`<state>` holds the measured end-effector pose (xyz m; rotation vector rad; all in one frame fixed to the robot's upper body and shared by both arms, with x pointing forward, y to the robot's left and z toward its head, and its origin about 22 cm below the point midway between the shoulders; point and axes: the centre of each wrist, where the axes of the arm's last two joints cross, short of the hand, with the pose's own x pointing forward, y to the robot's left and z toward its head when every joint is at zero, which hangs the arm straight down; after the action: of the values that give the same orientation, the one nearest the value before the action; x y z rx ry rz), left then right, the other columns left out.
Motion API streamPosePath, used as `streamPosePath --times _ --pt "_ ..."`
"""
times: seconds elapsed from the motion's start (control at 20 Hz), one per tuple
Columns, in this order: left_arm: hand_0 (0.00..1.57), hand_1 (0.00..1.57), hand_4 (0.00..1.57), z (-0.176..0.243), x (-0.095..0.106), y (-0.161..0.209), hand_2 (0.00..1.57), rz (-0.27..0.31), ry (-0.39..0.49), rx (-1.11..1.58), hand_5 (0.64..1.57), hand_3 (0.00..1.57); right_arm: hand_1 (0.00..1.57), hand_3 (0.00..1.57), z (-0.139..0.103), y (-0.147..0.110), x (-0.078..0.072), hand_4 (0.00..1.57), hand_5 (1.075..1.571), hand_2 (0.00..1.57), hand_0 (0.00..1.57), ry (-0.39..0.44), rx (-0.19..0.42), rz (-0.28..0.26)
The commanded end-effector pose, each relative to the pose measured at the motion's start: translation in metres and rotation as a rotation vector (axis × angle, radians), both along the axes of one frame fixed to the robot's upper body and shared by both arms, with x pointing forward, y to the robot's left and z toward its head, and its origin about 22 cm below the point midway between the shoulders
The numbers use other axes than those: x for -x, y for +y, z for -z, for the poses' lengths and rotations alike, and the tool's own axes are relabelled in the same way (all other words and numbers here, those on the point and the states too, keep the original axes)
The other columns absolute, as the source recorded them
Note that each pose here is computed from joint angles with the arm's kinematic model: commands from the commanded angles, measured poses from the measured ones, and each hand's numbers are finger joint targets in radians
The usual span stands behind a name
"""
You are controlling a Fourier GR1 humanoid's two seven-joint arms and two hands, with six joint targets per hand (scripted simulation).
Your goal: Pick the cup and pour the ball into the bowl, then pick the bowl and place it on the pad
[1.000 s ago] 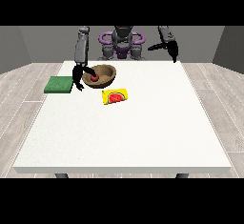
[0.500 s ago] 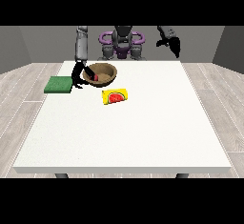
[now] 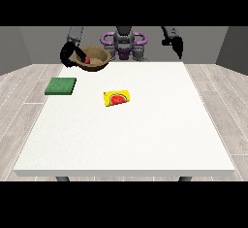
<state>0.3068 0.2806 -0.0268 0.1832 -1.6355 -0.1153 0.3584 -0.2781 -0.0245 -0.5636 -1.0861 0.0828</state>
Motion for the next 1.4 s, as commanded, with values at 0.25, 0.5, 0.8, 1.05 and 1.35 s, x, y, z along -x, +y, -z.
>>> streamPosePath --times 0.25,0.5,0.8,1.05,1.35 --pt "0.00 0.00 1.02 -0.021 -0.009 0.015 0.00 0.004 -0.092 0.006 1.431 0.00 1.57 0.68 -0.053 -0.069 -0.008 0.79 1.570 1.57 1.57 -0.076 -0.034 0.087" --pt "0.00 0.00 1.22 -0.037 -0.010 0.038 0.00 0.012 -0.148 0.020 1.481 0.00 1.57 0.47 -0.062 -0.121 0.011 0.83 1.570 1.57 1.57 -0.130 -0.013 0.085" --pt "0.00 0.00 1.31 -0.115 -0.003 0.145 0.00 -0.027 -0.306 0.031 1.567 0.00 1.57 0.00 -0.070 -0.166 0.030 0.87 1.571 1.57 1.57 -0.200 0.014 0.180" --pt "0.00 0.00 1.27 -0.132 0.023 0.219 0.00 -0.108 -0.385 0.063 1.571 0.00 1.57 0.00 -0.076 -0.147 0.020 0.80 1.566 1.57 1.57 -0.320 0.004 0.133" --pt "0.00 0.00 1.19 -0.146 0.017 0.217 0.00 -0.087 -0.394 0.055 1.557 0.00 1.57 0.00 -0.078 -0.163 0.016 0.69 1.567 1.57 1.57 -0.335 -0.012 0.211"
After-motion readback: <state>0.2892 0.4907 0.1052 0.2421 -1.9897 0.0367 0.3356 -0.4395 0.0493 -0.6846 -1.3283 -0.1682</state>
